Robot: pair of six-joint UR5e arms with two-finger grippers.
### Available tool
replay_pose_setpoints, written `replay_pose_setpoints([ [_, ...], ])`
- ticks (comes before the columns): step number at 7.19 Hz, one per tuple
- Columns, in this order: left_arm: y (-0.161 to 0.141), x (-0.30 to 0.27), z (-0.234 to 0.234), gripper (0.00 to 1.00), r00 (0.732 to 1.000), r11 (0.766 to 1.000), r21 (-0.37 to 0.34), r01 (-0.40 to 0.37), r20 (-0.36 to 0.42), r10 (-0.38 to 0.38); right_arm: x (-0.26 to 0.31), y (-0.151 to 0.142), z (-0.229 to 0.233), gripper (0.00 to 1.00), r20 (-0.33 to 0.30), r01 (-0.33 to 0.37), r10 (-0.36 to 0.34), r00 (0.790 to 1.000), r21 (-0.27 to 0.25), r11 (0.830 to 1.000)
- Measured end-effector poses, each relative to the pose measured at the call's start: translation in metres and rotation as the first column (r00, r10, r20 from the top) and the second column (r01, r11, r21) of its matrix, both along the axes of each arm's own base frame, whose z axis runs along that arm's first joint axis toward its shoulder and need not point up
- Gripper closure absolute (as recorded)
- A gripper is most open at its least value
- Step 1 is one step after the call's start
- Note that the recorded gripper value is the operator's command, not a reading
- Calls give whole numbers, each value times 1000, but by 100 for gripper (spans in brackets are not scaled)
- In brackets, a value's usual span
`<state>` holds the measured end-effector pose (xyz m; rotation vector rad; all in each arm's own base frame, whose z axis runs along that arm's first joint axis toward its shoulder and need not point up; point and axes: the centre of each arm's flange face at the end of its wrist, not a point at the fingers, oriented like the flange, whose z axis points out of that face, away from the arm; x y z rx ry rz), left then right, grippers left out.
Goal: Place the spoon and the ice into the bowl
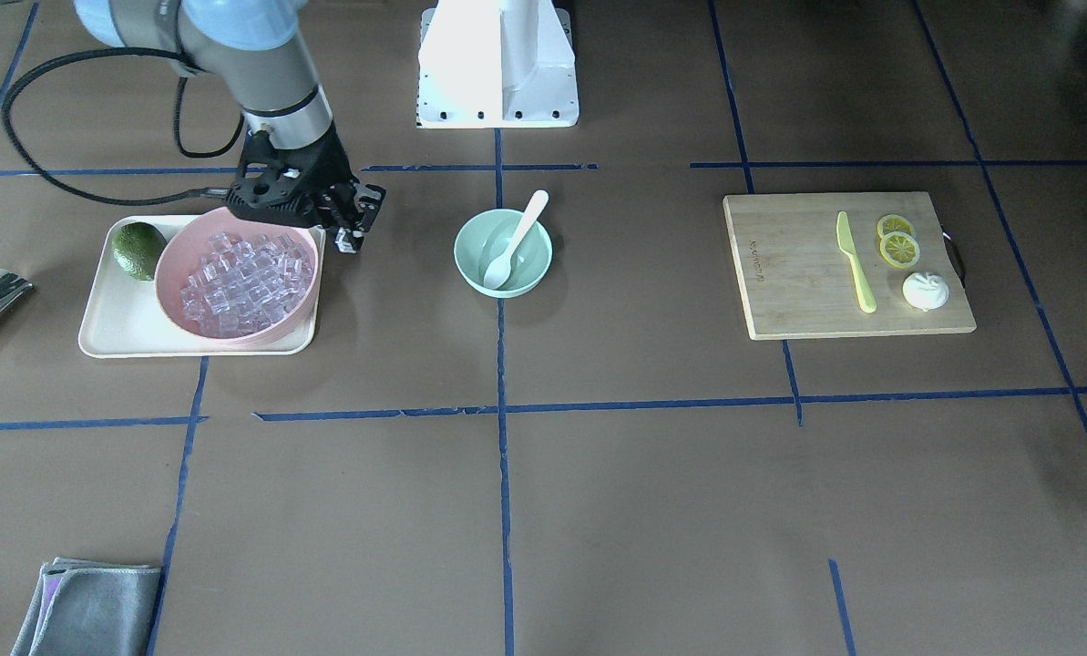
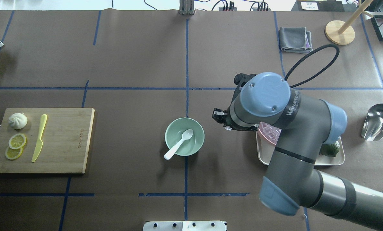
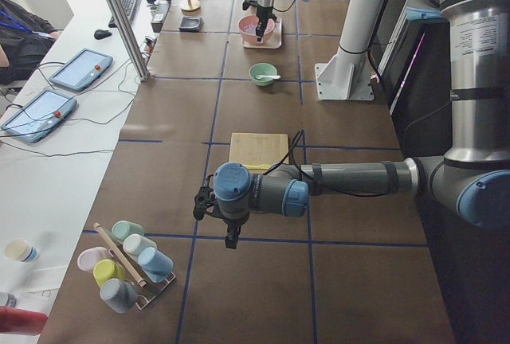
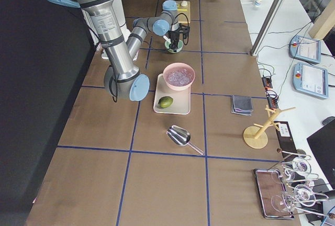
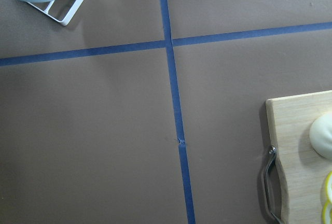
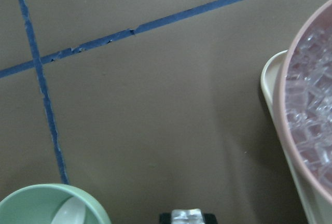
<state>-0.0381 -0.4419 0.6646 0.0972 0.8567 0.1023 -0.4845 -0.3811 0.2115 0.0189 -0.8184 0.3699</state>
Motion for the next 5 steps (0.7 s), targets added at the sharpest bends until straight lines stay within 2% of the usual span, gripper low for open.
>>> replay_pose_setpoints([
  [3, 0, 0, 0, 0, 1000, 1000, -1, 0, -2, 0, -93, 14, -44, 100, -18, -71, 71, 997, -26, 997],
  [5, 0, 0, 2, 0, 1000, 1000, -3, 0, -2, 0, -115, 12, -46, 100, -42, -93, 91, 995, -26, 995],
])
